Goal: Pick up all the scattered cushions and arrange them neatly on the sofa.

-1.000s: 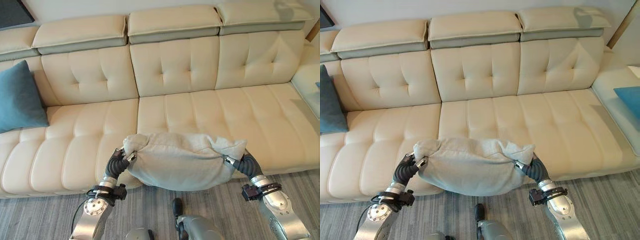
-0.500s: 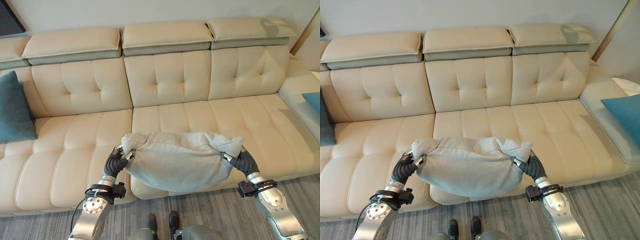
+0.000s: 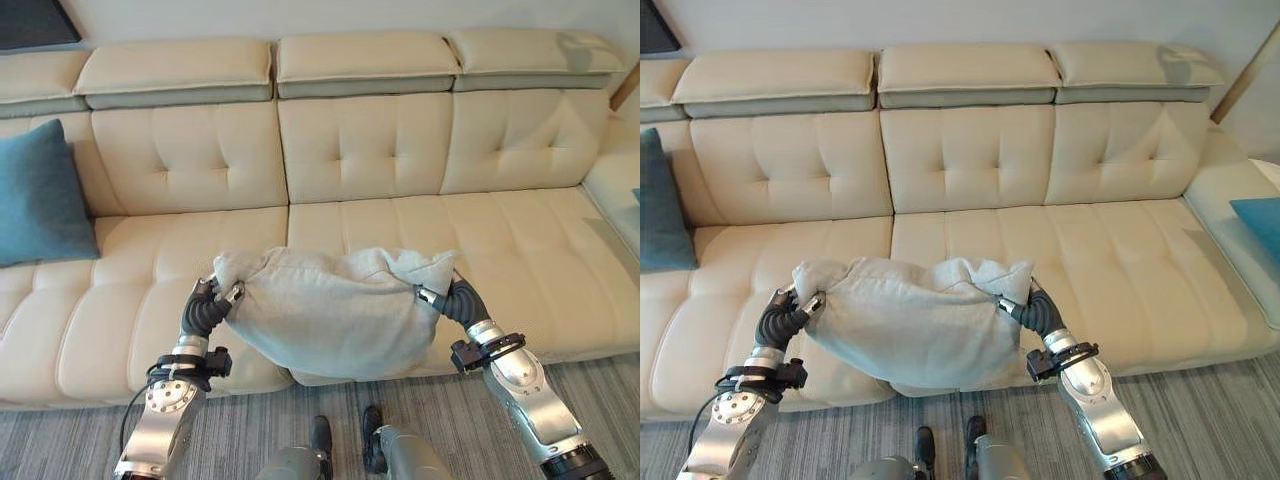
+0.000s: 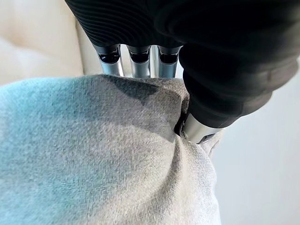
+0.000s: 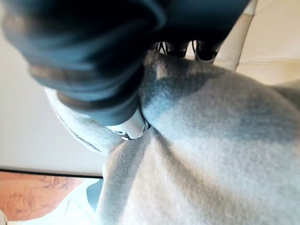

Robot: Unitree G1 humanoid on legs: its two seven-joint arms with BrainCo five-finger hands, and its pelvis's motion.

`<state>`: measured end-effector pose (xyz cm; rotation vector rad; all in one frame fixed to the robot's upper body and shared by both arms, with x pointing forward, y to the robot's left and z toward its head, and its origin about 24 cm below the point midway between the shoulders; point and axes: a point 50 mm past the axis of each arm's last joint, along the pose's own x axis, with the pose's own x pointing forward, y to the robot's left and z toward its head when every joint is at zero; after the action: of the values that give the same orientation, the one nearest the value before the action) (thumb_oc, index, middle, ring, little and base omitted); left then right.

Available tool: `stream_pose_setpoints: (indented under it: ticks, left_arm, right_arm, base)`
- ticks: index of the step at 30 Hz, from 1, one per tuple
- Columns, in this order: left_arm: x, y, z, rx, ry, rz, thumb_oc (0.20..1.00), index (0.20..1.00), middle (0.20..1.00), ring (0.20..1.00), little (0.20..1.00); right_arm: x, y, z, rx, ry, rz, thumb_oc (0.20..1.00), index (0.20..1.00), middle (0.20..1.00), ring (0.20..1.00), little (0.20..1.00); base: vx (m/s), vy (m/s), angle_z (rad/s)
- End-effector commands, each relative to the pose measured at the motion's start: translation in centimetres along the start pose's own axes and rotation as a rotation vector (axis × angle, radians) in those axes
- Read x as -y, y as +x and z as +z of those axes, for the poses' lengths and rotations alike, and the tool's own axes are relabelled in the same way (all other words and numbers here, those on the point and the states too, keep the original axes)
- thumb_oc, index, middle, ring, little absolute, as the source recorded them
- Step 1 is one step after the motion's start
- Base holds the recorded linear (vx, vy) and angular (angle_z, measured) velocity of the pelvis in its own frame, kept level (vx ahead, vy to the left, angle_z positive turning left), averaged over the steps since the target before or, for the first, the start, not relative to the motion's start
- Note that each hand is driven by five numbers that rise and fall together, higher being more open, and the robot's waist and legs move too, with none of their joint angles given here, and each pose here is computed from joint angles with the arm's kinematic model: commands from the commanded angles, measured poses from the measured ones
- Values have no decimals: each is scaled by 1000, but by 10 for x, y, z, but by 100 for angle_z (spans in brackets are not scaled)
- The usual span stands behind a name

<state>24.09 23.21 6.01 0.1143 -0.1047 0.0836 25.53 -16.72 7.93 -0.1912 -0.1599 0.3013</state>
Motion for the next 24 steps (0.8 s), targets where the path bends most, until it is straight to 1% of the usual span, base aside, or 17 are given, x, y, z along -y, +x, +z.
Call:
stream_pose_setpoints:
  ticks: [1,2,4,5,6,10,15,21,22,23,24]
  left_arm:
    - [8,23,49,279,61,-44,200,200,200,200,200]
    - [11,36,61,329,74,-38,200,200,200,200,200]
    - [15,55,76,383,67,-24,200,200,200,200,200]
    - [16,55,76,384,67,-24,200,200,200,200,200]
    - [20,75,96,450,50,3,200,200,200,200,200]
    - [34,116,150,589,75,66,200,200,200,200,200]
    - [43,150,200,657,94,146,200,200,200,200,200]
    - [28,168,238,683,136,265,200,200,200,200,200]
    - [22,169,245,688,142,290,391,391,391,391,391]
    - [20,170,255,706,149,301,1000,1000,1000,1000,1000]
    - [16,171,259,700,160,319,1000,1000,1000,1000,1000]
  right_arm:
    - [-12,44,68,374,71,27,200,200,200,200,200]
    - [-13,60,78,406,75,22,200,200,200,200,200]
    - [-15,76,91,443,87,13,200,200,200,200,200]
    - [-15,76,91,443,87,13,200,200,200,200,200]
    - [-17,95,107,478,101,1,200,200,200,200,200]
    - [2,132,143,520,61,-106,200,200,200,200,200]
    - [28,161,184,537,-4,-226,200,200,200,200,200]
    - [43,175,228,571,-56,-313,200,200,200,200,200]
    - [49,175,237,585,-68,-340,294,294,294,294,294]
    - [53,176,245,592,-77,-358,561,561,561,561,561]
    - [58,175,251,597,-94,-380,1000,1000,1000,1000,1000]
  base:
    - [25,-53,32]
    - [4,-69,20]
    - [-25,-69,13]
    - [-71,-69,17]
    - [-92,-58,11]
    - [-69,-53,11]
    - [-37,-42,9]
    - [-43,-42,8]
    - [-73,-46,2]
    - [-45,-40,0]
    - [-50,-42,-1]
